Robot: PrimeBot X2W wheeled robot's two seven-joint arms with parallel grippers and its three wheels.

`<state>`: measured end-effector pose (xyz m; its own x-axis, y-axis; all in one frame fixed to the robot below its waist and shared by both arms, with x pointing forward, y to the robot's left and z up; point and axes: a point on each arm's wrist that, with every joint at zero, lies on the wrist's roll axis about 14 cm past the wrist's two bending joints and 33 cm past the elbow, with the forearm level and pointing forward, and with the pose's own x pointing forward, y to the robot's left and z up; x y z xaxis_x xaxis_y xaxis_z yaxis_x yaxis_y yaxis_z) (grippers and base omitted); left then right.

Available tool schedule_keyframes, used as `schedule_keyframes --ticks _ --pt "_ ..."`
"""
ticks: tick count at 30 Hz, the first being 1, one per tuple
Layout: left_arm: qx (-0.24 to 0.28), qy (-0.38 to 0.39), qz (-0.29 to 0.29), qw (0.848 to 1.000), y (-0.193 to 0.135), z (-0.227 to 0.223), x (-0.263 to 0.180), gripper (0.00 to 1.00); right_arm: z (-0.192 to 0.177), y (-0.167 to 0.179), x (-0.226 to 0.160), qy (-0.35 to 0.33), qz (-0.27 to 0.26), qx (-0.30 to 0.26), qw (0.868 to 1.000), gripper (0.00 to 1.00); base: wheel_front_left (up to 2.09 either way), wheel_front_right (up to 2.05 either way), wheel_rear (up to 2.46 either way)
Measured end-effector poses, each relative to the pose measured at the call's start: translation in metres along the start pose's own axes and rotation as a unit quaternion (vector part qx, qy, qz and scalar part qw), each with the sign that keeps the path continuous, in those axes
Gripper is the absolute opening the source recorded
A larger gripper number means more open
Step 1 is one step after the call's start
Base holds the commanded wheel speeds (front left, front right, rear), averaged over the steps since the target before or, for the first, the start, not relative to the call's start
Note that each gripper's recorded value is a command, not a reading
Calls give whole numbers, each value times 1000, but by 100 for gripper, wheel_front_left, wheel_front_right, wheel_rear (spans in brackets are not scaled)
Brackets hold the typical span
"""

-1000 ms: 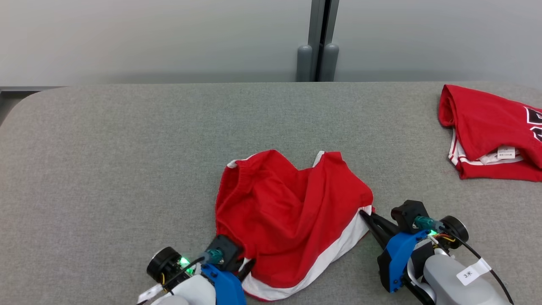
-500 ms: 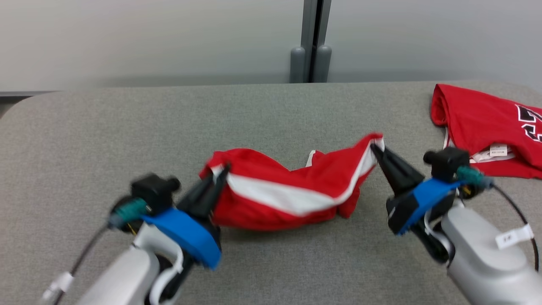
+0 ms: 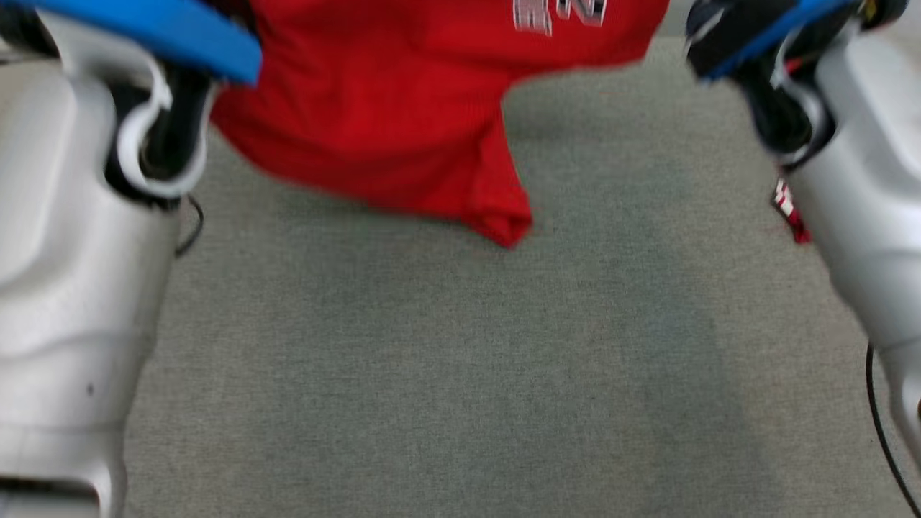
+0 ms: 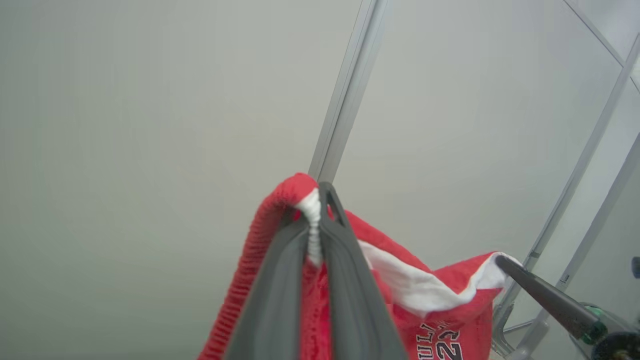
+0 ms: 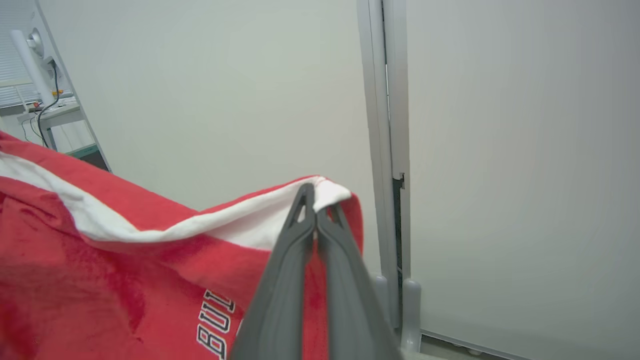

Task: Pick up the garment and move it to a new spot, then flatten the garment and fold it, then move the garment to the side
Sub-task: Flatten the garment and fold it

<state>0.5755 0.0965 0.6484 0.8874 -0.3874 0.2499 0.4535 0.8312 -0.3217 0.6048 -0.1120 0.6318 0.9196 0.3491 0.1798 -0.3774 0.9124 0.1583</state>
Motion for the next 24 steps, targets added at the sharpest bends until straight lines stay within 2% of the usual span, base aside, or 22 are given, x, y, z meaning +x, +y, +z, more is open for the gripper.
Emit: schedule_keyframes --ticks 6,11,14,17,24 --pt "25 -54 -24 998 -5 37 58 0 43 -21 39 -56 -24 2 998 0 0 0 0" --pt "32 -70 -33 996 -10 43 79 0 62 -29 49 -88 -37 11 995 0 0 0 0" --pt "31 -47 -27 998 -7 20 80 0 40 -21 49 -61 -26 -2 998 0 0 0 0" --pt "20 -15 -19 1000 2 -19 67 0 1 -26 37 -21 -30 0 999 0 0 0 0" --pt "-5 86 13 996 21 -123 -6 0 -87 -27 -18 72 -35 21 997 0 0 0 0"
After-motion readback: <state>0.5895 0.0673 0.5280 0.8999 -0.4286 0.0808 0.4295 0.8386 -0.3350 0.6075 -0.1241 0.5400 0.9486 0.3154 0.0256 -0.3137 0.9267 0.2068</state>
